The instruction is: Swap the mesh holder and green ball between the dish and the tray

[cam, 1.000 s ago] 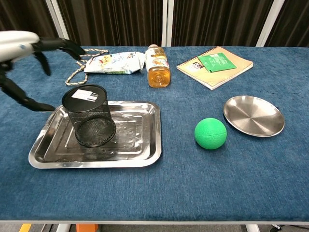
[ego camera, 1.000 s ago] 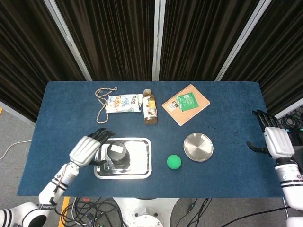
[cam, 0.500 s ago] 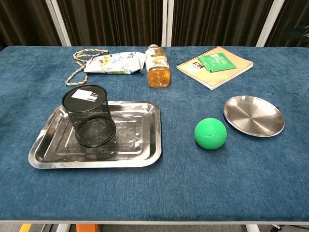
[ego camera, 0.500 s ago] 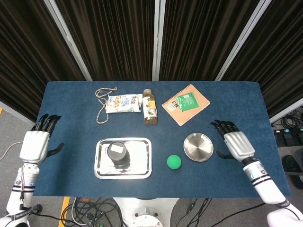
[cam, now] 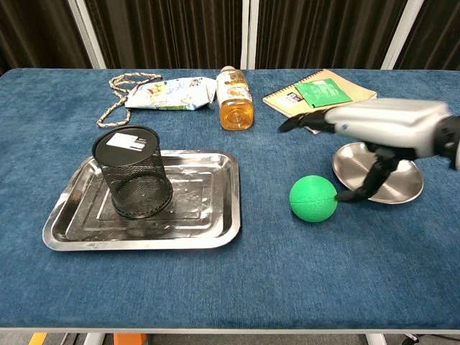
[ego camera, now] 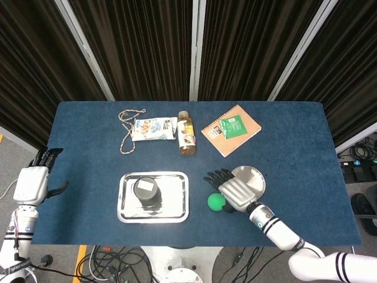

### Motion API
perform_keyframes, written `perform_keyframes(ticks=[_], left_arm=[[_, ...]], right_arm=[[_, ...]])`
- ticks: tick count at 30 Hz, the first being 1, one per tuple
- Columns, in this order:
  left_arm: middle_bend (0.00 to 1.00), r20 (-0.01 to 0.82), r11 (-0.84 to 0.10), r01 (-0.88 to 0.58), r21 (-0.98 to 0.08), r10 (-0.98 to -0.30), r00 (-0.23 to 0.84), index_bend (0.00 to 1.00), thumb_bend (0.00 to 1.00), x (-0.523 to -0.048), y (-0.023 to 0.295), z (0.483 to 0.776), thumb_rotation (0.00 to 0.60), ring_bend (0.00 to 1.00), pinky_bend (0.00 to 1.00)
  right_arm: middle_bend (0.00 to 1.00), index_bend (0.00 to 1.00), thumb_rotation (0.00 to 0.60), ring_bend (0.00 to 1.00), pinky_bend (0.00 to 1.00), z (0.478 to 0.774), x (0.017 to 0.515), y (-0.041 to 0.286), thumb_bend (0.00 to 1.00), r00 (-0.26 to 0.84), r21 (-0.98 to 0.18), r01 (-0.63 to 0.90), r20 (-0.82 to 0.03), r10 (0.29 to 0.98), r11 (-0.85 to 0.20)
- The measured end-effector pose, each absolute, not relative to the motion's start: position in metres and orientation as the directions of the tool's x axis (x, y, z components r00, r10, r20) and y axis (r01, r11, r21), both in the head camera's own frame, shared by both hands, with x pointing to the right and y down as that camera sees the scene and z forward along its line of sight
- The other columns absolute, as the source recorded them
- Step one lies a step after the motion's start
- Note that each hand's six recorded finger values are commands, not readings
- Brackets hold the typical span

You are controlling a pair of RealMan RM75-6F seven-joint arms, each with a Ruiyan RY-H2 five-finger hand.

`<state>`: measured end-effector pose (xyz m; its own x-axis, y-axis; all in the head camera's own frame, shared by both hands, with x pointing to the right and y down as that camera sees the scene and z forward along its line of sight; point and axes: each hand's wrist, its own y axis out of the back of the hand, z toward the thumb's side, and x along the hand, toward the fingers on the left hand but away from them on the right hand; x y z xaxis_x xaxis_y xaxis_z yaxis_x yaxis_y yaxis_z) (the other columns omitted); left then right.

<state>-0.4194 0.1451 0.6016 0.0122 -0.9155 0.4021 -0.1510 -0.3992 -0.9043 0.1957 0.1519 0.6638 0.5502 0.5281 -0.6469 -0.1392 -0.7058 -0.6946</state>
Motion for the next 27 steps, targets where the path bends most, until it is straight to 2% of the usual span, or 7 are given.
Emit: perform_keyframes(ticks=[4, 9, 17, 22, 27], left_arm=[[0.12, 0.413, -0.408, -0.156, -0.899, -0.911, 0.002, 0.13, 0.22, -0.425, 0.148, 0.604, 0.6, 0.05, 0.26], [0.12, 0.425, -0.418, -0.163, -0.894, -0.905, -0.005, 0.13, 0.22, -0.428, 0.152, 0.608, 0.6, 0.05, 0.26], [0.12, 0.432, -0.425, -0.164, -0.89, -0.902, -0.008, 0.13, 0.22, -0.431, 0.154, 0.611, 0.6, 0.05, 0.26], [0.12, 0.435, -0.427, -0.165, -0.889, -0.9, -0.012, 0.14, 0.22, -0.432, 0.154, 0.611, 0.6, 0.05, 0.26], [0.12, 0.437, -0.429, -0.164, -0.888, -0.899, -0.015, 0.15, 0.22, -0.433, 0.155, 0.612, 0.6, 0.05, 0.26]], right_arm=[[0.05, 0.0, 0.6, 0.0, 0.08, 0.672, 0.181, 0.159, 0.18, 0.552, -0.684, -0.171, -0.663, 0.506, -0.709], [0.08, 0.0, 0.6, 0.0, 0.16, 0.68, 0.175, 0.167, 0.18, 0.536, -0.669, -0.197, -0.686, 0.493, -0.717], [0.16, 0.0, 0.6, 0.09, 0.33, 0.686, 0.172, 0.175, 0.2, 0.52, -0.662, -0.201, -0.697, 0.494, -0.723], [0.2, 0.06, 0.6, 0.13, 0.39, 0.69, 0.173, 0.179, 0.2, 0.511, -0.651, -0.213, -0.71, 0.485, -0.728], [0.23, 0.17, 0.6, 0.2, 0.46, 0.693, 0.175, 0.181, 0.22, 0.502, -0.652, -0.216, -0.713, 0.49, -0.727]])
